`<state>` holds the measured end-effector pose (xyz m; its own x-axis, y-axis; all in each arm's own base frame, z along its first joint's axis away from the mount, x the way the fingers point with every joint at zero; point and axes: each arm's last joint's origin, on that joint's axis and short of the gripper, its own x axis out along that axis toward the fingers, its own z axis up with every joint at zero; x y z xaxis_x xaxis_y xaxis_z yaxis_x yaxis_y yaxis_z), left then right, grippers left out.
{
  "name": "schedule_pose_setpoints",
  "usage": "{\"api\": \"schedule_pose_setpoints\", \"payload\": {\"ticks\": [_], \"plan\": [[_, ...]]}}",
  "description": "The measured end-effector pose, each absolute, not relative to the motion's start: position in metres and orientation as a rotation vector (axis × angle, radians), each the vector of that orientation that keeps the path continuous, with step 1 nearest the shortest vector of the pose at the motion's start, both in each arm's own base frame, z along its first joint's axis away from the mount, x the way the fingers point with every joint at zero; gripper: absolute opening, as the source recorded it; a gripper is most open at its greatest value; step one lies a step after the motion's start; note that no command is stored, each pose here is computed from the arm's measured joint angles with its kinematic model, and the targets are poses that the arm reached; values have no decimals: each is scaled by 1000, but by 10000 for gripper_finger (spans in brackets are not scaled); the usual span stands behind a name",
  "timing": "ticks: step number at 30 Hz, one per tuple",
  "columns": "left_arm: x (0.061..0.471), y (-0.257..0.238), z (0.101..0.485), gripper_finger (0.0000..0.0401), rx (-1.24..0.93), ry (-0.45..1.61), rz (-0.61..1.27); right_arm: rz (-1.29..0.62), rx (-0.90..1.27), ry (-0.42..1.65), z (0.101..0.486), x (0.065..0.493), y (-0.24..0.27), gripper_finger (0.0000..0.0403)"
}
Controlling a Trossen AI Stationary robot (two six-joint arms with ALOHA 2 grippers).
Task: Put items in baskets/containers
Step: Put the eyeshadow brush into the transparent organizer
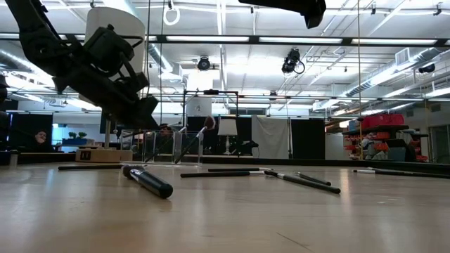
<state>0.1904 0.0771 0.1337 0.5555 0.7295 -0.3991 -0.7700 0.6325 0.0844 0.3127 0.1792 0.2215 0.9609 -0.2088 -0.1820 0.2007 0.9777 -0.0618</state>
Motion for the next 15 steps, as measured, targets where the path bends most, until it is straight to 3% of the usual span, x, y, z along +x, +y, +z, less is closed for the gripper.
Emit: {"api": "schedule_pose_setpoints", "payload": {"ticks": [6, 15], "plan": [[190, 77, 132, 123, -120, 441, 893, -208, -43, 189, 222, 313, 179, 114], [189, 76, 131, 105, -128, 460, 874, -207, -43, 189, 222, 313, 179, 114]]}}
